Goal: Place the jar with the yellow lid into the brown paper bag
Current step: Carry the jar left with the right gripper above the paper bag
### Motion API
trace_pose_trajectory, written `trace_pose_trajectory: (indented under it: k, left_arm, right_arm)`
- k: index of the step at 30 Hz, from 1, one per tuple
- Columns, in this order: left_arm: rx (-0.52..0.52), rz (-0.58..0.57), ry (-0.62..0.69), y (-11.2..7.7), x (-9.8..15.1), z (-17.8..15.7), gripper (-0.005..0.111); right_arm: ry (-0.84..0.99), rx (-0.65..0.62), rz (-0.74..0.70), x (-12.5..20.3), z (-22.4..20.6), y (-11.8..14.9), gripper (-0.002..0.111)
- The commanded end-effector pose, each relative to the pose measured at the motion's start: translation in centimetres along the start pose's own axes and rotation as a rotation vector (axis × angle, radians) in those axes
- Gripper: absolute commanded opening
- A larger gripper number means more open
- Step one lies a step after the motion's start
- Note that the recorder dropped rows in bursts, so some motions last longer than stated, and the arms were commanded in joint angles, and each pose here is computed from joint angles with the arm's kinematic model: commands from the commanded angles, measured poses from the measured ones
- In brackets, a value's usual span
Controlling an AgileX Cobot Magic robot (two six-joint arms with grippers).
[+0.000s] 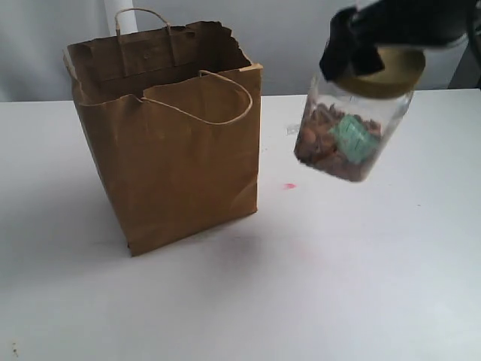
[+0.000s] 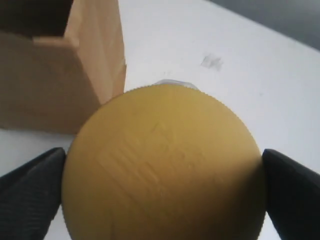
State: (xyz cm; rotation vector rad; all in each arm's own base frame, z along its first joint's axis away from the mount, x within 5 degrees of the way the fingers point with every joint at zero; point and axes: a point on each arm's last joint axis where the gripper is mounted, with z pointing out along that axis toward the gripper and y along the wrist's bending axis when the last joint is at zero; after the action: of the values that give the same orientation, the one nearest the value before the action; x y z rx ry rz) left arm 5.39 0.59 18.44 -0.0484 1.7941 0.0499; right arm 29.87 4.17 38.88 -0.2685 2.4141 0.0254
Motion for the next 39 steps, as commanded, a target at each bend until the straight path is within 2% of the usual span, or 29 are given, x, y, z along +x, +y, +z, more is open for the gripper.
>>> trace_pose_trajectory:
  k: [1,10,17,22,26,32,39]
  left_arm:
    - [0.008,-0.006,-0.008,-0.1,-0.1,0.0,0.001]
    - [0.008,-0.006,-0.008,-0.1,-0.1,0.0,0.001]
    - [0.008,-0.006,-0.008,-0.1,-0.1,0.0,0.001]
    - [0.008,-0.006,-0.008,-0.1,-0.1,0.0,0.001]
    - [0.008,-0.006,-0.008,-0.1,-0.1,0.0,0.001]
    - [0.008,-0.006,-0.008,-0.1,-0.1,0.0,0.001]
    - [0.008,-0.006,-0.008,-0.1,-0.1,0.0,0.001]
  right_arm:
    - [-0.158,0.052,0.032,-2.7,-4.6,-0.6,0.0]
    - [-0.433,0.001,0.072,-6.2,-10.1,-0.3,0.0]
    - [-0.642,-0.156,0.125,-8.2,-11.2,0.8,0.0]
    - [-0.717,-0.225,0.083,-9.7,-9.4,2.6,0.0]
    - [-0.766,-0.265,0.028,-10.9,-7.2,5.3,0.0]
    - [-0.828,-0.311,0.027,-12.4,-2.8,8.8,0.0]
    - [-0.802,-0.309,0.033,-12.8,2.2,10.4,0.0]
